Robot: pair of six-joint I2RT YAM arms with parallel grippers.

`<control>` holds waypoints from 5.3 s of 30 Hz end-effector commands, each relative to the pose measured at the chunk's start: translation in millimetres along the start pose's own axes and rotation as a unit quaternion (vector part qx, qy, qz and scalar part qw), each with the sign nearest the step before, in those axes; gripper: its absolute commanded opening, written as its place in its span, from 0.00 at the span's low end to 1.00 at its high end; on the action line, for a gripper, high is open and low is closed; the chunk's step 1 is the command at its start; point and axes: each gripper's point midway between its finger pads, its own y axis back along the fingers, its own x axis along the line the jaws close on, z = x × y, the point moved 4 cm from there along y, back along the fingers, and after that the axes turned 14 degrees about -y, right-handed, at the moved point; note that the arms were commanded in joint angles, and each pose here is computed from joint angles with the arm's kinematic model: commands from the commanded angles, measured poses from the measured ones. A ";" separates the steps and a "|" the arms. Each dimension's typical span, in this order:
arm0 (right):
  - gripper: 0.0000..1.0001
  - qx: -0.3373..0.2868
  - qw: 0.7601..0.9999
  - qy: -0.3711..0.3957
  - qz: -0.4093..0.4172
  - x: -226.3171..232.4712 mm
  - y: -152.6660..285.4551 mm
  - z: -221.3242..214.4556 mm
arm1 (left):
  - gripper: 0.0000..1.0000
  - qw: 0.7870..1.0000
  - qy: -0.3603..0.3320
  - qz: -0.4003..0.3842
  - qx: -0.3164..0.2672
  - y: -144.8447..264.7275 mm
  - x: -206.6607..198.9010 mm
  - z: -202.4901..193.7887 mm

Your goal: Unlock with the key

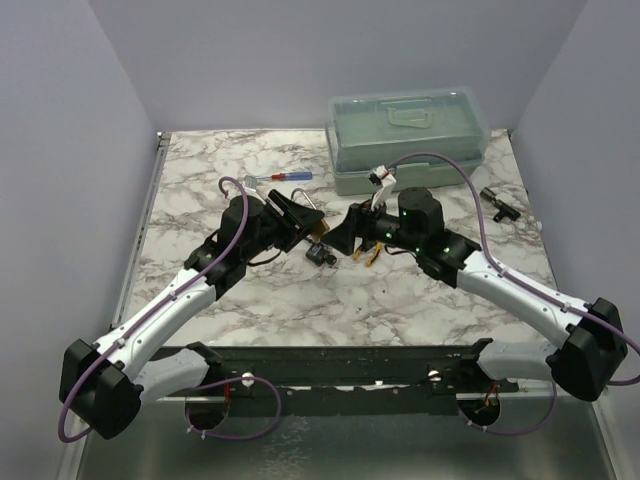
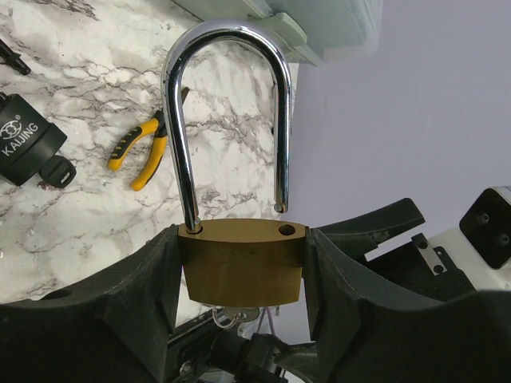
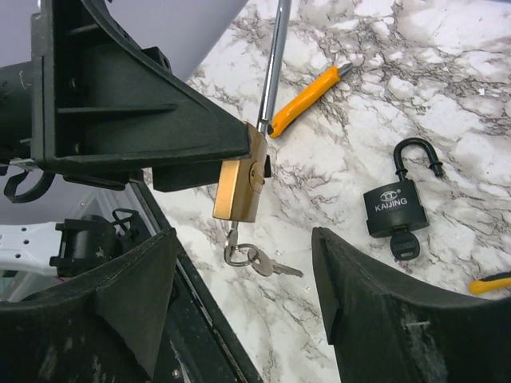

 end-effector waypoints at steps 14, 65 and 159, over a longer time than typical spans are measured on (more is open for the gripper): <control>0.66 -0.033 0.999 -0.019 -0.003 13.1 -34.3 24.4 | 0.00 0.999 0.023 -0.024 -0.017 1.2 -14.4 7.9; 0.00 -0.078 0.996 -0.027 0.039 53.7 25.4 24.1 | 0.99 0.975 -0.172 -0.111 -0.089 84.5 -11.1 4.0; 0.00 0.048 0.993 -0.111 -0.005 -16.5 -83.4 -47.4 | 0.99 0.929 -0.319 0.111 -0.153 154.7 50.6 32.0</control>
